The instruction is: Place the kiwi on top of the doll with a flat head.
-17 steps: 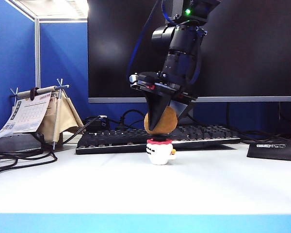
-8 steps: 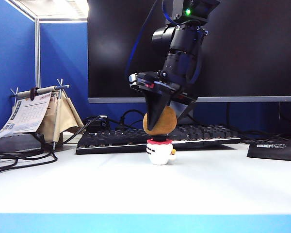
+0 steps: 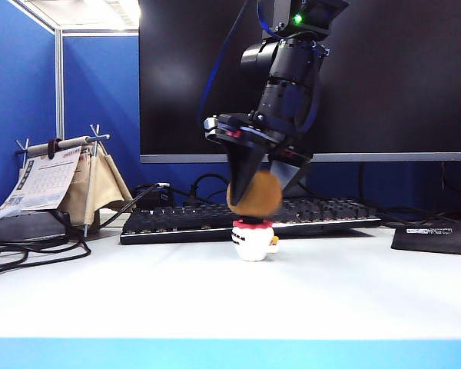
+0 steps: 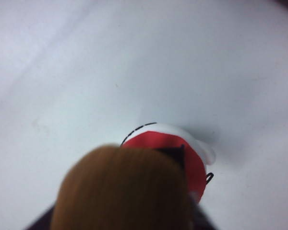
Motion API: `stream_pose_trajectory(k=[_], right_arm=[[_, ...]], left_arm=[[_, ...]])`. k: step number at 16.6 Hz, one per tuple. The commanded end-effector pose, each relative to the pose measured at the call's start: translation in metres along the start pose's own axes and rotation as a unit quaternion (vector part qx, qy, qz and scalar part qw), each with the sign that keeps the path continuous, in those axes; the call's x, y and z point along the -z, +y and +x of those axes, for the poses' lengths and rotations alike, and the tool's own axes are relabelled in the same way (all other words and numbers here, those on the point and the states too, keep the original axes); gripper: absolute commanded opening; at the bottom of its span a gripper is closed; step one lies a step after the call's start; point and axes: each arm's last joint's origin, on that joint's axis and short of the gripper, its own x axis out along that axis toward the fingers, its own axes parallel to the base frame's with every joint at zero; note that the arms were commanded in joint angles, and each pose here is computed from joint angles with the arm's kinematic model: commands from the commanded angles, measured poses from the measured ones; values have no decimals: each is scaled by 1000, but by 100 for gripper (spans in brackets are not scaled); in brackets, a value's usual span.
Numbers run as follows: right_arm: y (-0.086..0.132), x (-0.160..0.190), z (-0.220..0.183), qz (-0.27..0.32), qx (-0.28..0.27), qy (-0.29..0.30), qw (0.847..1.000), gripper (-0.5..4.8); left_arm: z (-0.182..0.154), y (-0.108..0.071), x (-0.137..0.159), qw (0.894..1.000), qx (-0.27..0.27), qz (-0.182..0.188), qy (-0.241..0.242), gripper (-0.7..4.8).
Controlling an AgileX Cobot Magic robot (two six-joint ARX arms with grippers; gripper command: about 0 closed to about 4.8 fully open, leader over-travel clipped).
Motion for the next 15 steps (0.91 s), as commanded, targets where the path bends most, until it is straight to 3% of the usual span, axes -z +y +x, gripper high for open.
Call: stream_pose_trajectory(k=[1,5,7,10,12,15], right_arm=[[1,0,-2,-3,0,-3,1000,316],[1,1,-2,-1,1,6,1000,316],[-1,7,-8,6,28,31,999,316],[-6,12,-42,15,17,-11,1000,315],[-11,32,-80,34,52,-11,998,315],[-4,68,-97,46,53,-9,997,315]], left_arm=[[0,0,-2,1000,0,-1,-10,479],[0,0,-2,1000,0,-1,-10,479],[0,0,-2,1000,1,-1,-10,479],[0,0,-2,1000,1,-1,-10,479],[0,0,-2,1000,1,-1,-11,479],[0,0,-2,1000,1,-1,-11,479]])
